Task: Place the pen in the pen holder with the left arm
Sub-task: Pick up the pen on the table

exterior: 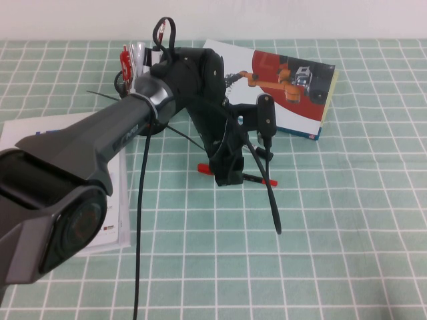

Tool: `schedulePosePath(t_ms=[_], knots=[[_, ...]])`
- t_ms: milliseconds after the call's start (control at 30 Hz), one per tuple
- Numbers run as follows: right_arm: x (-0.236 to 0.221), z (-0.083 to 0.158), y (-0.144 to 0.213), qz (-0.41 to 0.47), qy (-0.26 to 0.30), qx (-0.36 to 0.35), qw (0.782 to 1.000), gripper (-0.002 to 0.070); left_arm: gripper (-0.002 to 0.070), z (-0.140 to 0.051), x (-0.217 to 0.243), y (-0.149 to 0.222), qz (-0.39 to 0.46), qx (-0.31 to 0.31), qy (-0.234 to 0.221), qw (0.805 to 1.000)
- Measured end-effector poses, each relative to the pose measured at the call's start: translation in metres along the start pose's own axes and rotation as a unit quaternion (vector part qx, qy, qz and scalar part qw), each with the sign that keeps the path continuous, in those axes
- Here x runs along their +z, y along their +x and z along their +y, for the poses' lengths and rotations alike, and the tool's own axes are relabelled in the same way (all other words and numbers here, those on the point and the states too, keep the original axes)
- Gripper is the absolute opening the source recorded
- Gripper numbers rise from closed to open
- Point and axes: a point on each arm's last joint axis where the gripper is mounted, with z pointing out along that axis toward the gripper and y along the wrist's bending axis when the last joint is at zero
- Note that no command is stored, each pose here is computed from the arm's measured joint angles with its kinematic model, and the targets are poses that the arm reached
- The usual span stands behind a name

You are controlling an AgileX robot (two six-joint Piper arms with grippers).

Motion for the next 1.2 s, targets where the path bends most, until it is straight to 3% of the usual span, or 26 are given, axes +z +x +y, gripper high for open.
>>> schedulePosePath(t_ms=[500, 567, 800, 1033, 1200], knots=[[0.000, 0.000, 0.000, 0.000, 0.000, 0.000, 1.000, -0.0020, 0.0285, -0.003, 0.008, -0.001, 0.013, 0.005, 0.006, 1.000], [0.000, 0.000, 0.000, 0.000, 0.000, 0.000, 1.000, -0.0020, 0.0257, -0.004, 0.008, -0.002, 0.015, 0.007, 0.009, 1.000], [0.000, 0.000, 0.000, 0.000, 0.000, 0.000, 1.000, -0.0020, 0.0058, -0.008, 0.008, -0.003, 0.032, 0.016, 0.020, 0.999], [0.000, 0.000, 0.000, 0.000, 0.000, 0.000, 1.000, -0.0020, 0.0058, -0.010, 0.009, -0.005, 0.038, 0.019, 0.019, 0.999], [0.000, 0.000, 0.000, 0.000, 0.000, 0.000, 1.000, -0.0020, 0.0058, -0.010, 0.008, -0.007, 0.045, -0.012, 0.014, 0.999]])
